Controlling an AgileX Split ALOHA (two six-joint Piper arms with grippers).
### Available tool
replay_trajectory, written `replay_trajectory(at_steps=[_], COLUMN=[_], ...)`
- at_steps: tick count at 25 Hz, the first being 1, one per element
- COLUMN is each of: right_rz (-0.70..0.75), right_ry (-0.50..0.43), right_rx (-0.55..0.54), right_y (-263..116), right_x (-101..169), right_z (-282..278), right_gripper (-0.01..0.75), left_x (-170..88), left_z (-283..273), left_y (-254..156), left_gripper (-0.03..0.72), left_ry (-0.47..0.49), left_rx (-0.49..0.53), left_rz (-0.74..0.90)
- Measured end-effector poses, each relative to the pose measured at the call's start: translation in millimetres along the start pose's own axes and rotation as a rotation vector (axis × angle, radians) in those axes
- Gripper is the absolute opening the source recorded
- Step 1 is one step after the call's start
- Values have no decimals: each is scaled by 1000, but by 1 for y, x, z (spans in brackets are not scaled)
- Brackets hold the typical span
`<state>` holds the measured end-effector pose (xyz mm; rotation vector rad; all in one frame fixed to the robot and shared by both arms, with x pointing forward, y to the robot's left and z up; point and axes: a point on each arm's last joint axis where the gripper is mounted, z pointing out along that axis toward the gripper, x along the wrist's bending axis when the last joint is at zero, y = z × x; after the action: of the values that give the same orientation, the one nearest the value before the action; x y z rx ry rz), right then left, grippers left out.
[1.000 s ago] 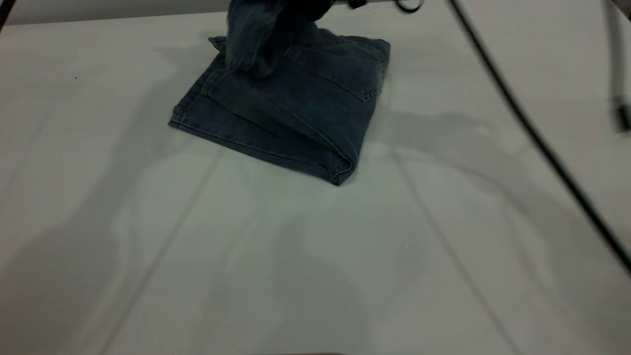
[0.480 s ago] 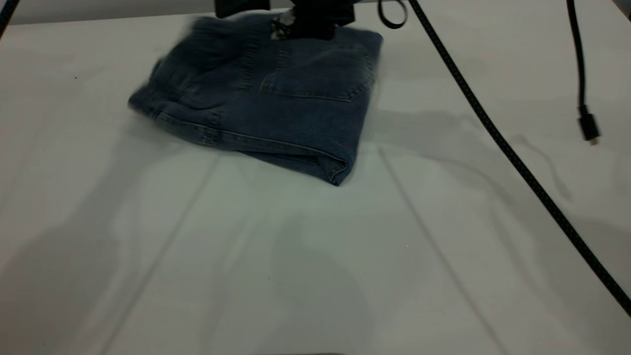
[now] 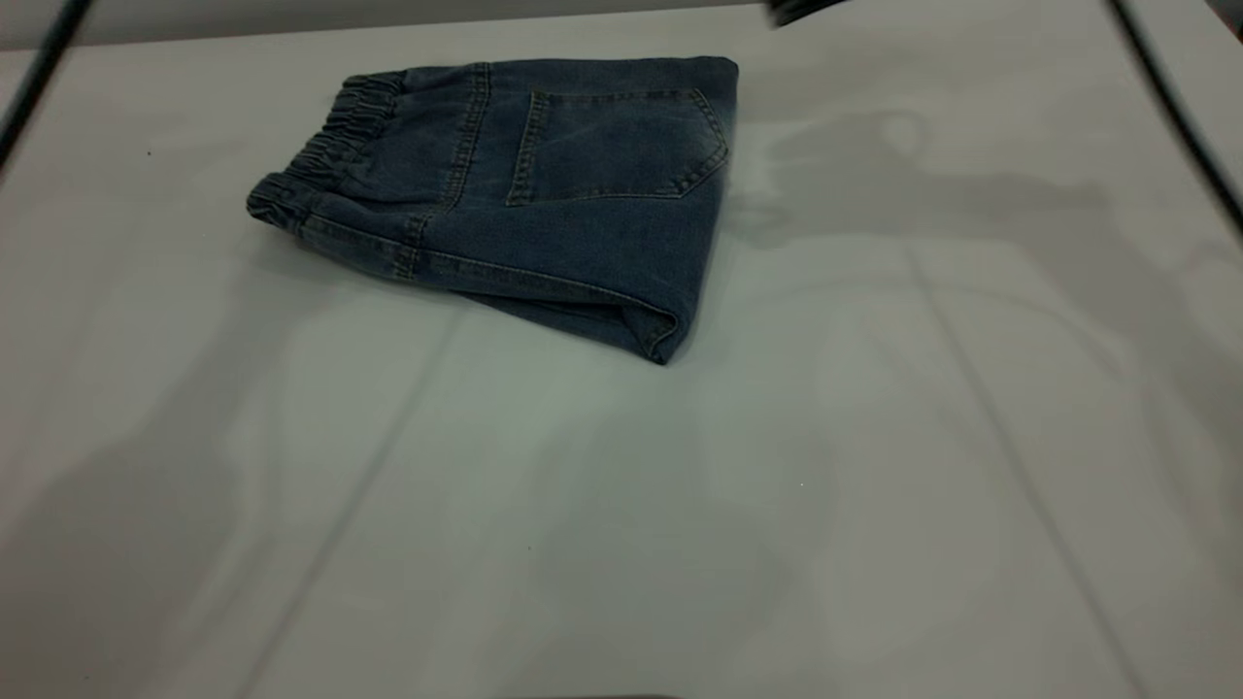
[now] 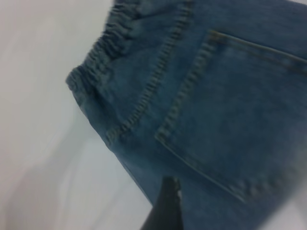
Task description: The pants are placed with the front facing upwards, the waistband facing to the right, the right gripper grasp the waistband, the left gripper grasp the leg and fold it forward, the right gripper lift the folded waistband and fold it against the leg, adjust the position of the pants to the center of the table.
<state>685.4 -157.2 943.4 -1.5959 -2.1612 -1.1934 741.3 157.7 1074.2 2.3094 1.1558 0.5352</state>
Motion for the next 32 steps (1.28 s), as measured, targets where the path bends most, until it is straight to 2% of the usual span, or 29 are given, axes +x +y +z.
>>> replay_trajectory(at_steps=[3,7,11,15,22,26,32], right_rz=[35,41,43,43,43,43,52], right_ry=[-9,-14,-1,7,14,27,32], right_rx=[23,39,54,65,73,89,96], right_y=[0,-1,-2,-3,-4,-5,-6], right_x=[-4,-5,-3,-3,-2,-1,0], right_z=[-12,-12,-12,-12,-12,-12,-12], right_gripper=[604,596,594,594,594,594,594], left_x=[-8,-25,-38,-42,-75,-93,-137], left_z=[43,89,109,128,171,173,172], left_y=[-32,-82,-112,-127,-141,-136,-128], left_gripper=[500,500,500,500,500,500,500], left_ry=[-67,-202,-312,-364,-379,-340,-254], left_rx=[160,352,434,464,464,490,553], left_rz=[116,335,507,589,716,641,468])
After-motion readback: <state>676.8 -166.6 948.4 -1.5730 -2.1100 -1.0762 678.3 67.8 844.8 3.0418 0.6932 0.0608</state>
